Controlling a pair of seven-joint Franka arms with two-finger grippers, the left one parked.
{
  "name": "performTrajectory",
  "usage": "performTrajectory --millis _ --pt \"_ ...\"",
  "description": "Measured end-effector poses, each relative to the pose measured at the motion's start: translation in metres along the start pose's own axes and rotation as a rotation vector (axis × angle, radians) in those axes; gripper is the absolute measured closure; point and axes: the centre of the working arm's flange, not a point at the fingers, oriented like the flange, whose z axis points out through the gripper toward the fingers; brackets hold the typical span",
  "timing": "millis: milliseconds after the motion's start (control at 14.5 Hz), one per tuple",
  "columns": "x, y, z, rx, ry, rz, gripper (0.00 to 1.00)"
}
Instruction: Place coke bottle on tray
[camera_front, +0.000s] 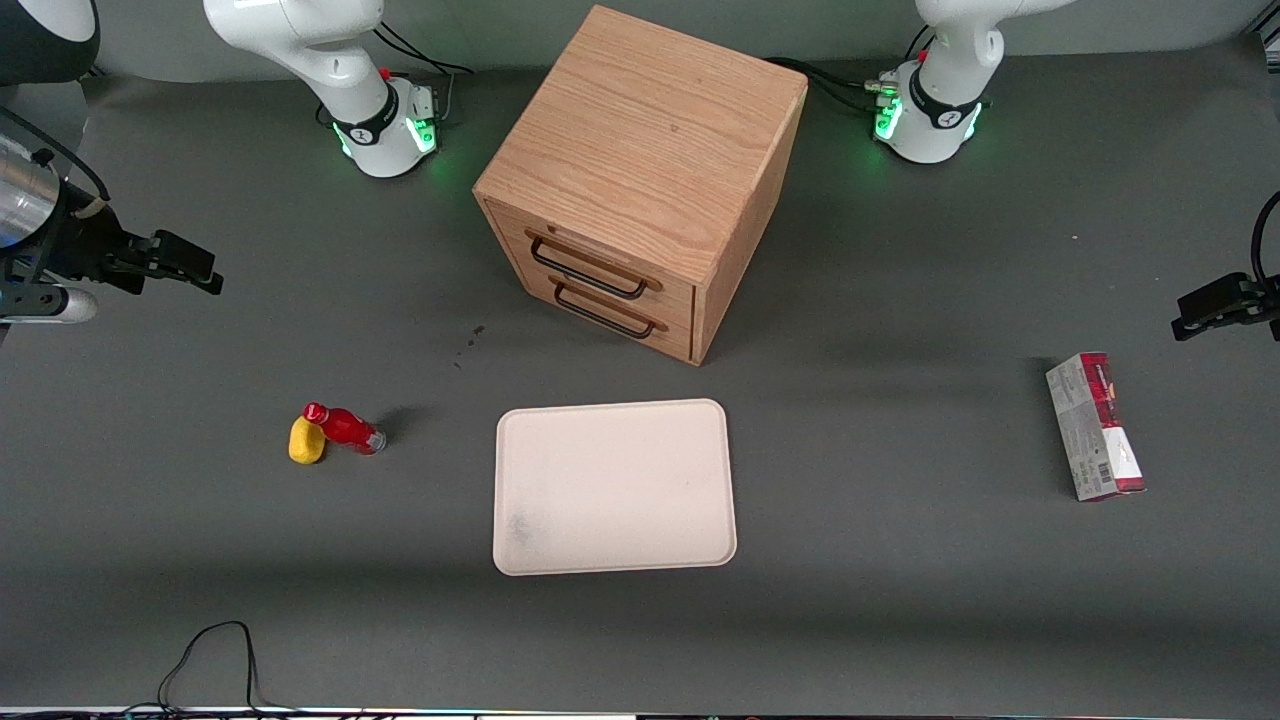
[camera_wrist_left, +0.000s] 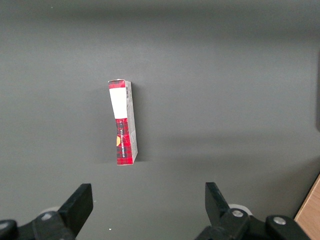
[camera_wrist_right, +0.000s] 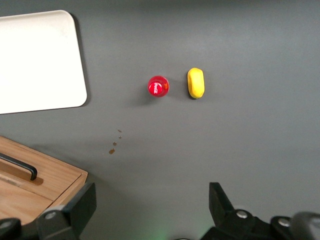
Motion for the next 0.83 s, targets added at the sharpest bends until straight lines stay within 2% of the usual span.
performTrajectory --millis 207,621,828 --pt "0.0003 0.0059 -0.0032 -0.002 -0.021 0.008 0.0" --pt "-0.0006 0.0033 -0.009 -0.003 -0.02 0.002 0.0" --pt "-0.0016 0.0028 -0.0076 -0.004 -0.032 0.001 0.0"
